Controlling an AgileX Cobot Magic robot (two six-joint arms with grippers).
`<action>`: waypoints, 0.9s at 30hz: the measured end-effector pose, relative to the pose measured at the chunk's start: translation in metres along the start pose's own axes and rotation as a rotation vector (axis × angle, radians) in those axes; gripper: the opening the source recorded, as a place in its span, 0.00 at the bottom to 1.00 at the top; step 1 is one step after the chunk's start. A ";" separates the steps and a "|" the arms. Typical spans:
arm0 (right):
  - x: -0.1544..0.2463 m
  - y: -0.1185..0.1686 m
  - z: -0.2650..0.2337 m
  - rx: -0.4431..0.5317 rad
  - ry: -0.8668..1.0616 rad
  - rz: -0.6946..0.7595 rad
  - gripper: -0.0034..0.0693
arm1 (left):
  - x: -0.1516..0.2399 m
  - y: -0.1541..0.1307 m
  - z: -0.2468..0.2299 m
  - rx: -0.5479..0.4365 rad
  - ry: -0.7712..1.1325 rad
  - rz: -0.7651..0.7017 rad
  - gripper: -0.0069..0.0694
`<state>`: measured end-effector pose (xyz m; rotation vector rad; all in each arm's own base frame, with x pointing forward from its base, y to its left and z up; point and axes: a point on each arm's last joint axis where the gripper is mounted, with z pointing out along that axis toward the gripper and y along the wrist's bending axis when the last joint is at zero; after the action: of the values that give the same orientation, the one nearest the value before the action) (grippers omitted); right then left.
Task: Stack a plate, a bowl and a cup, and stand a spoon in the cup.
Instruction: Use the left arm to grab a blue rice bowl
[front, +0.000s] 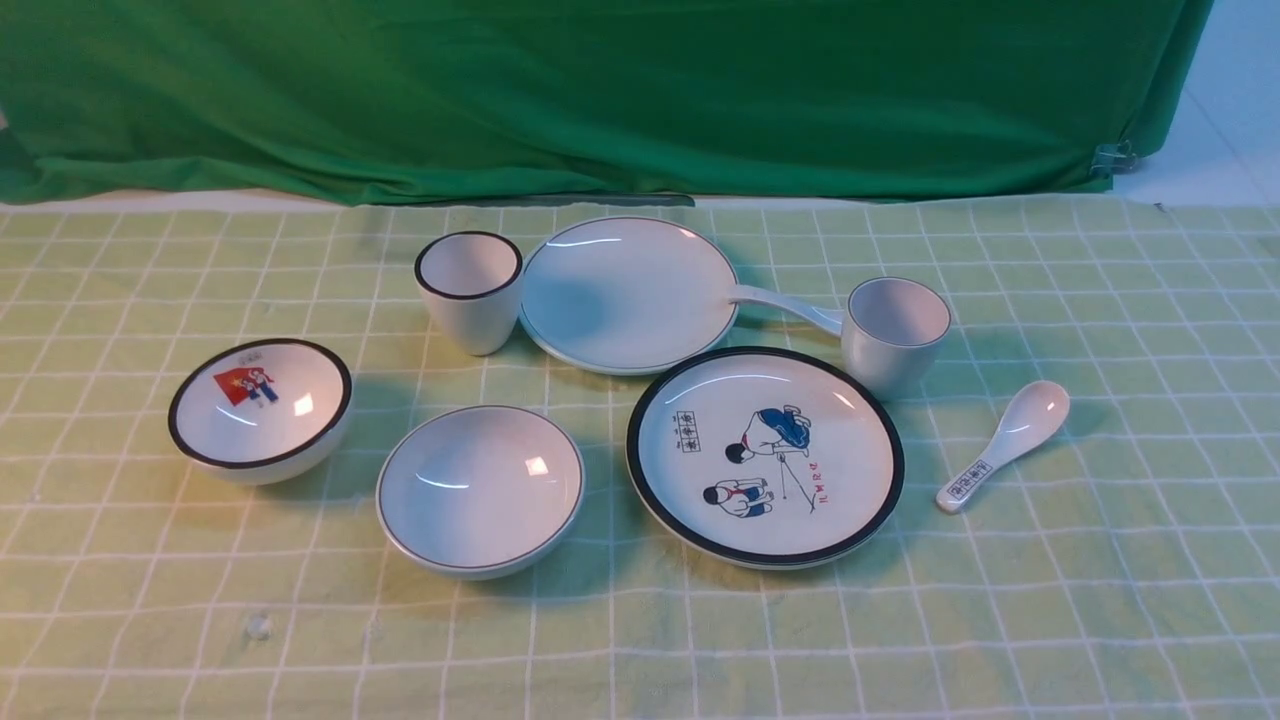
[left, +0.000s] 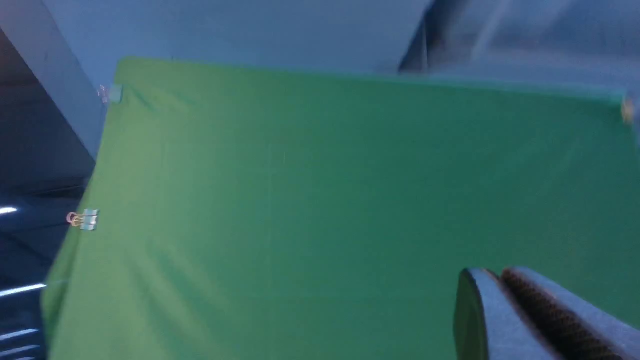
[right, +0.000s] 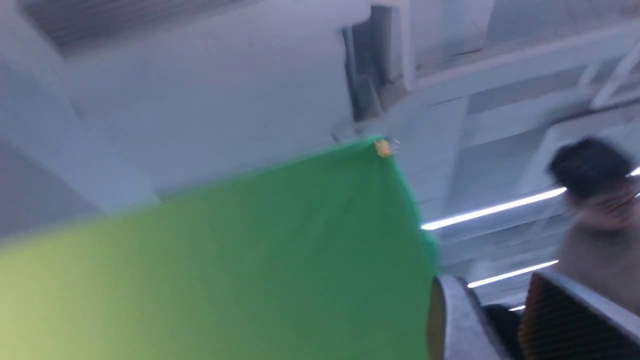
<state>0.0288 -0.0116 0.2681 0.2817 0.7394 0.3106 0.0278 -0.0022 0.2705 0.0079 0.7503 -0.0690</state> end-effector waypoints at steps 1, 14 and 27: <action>0.000 0.000 0.000 -0.001 -0.003 0.060 0.38 | -0.001 0.001 0.000 -0.006 -0.009 -0.039 0.11; 0.000 0.000 0.000 0.000 -0.001 0.236 0.38 | -0.032 0.002 0.038 -0.039 0.049 -0.256 0.11; 0.015 0.011 0.066 0.094 0.578 -0.224 0.36 | 0.043 0.006 0.144 -0.183 0.811 -0.300 0.11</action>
<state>0.0830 -0.0051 0.3093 0.1945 1.3469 0.1415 0.1576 -0.0031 0.3461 -0.2654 1.5626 -0.2934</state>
